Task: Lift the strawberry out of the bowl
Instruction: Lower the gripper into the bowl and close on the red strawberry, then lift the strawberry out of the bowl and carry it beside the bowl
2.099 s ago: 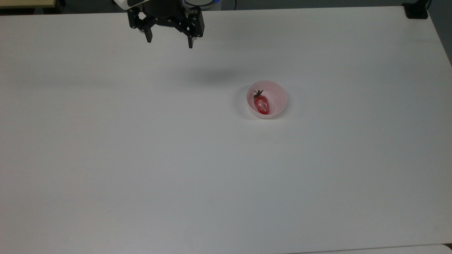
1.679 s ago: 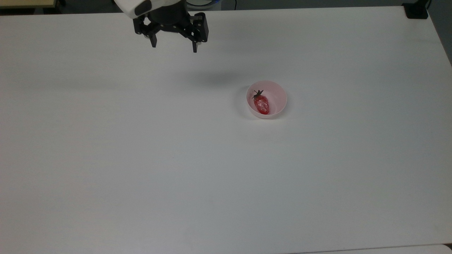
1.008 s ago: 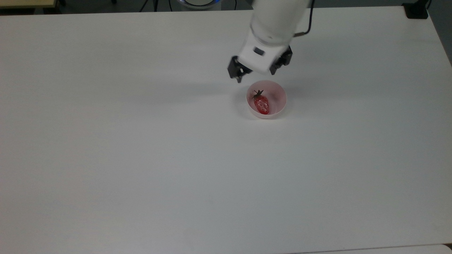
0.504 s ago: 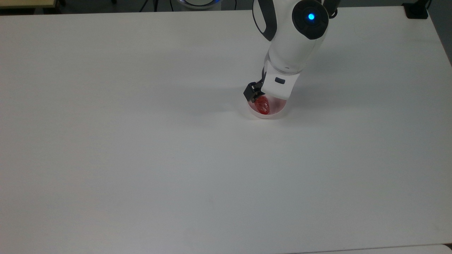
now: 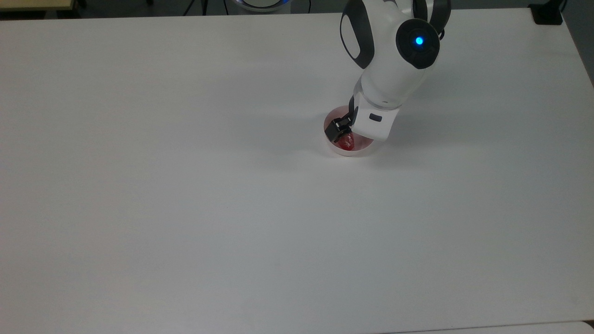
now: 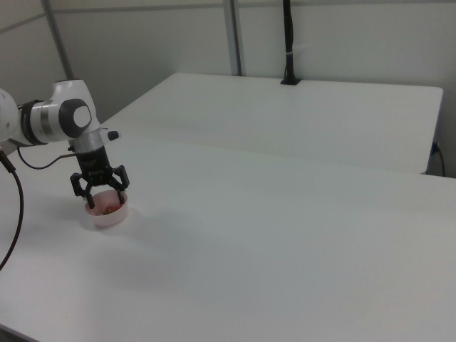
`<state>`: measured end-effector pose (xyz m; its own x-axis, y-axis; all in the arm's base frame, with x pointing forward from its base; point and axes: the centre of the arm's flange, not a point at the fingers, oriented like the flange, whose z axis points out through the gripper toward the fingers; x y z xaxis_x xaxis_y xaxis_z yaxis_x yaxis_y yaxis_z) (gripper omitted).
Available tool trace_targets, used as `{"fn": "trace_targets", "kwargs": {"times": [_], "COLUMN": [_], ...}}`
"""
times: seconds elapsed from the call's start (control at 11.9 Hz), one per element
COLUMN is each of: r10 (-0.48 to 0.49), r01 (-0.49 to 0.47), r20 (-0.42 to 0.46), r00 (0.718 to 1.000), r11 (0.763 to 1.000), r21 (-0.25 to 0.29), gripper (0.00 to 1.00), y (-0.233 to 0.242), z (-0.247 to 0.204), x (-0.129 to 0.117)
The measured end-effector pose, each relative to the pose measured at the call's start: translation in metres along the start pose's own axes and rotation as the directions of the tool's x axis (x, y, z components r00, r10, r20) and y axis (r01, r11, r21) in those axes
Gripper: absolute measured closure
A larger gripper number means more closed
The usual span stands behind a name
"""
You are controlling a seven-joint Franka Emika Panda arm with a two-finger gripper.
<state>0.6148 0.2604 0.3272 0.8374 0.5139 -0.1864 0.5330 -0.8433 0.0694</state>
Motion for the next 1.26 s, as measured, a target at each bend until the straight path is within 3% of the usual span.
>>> {"fn": "trace_targets", "kwargs": {"times": [0.67, 0.92, 1.01, 1.26], "r10": [-0.058, -0.072, -0.078, -0.082], "r01": [0.061, 0.075, 0.08, 0.085], "r20": [0.049, 0.046, 0.044, 0.044], "r00": [0.997, 0.996, 0.996, 0.996], "r11": [0.996, 0.995, 0.995, 0.994], "r21": [-0.063, -0.064, -0.065, -0.065], "gripper": [0.23, 0.42, 0.55, 0.57], "y": [-0.01, -0.011, -0.011, -0.011], "z": [0.024, 0.022, 0.02, 0.02], "x": [0.004, 0.004, 0.005, 0.005]}}
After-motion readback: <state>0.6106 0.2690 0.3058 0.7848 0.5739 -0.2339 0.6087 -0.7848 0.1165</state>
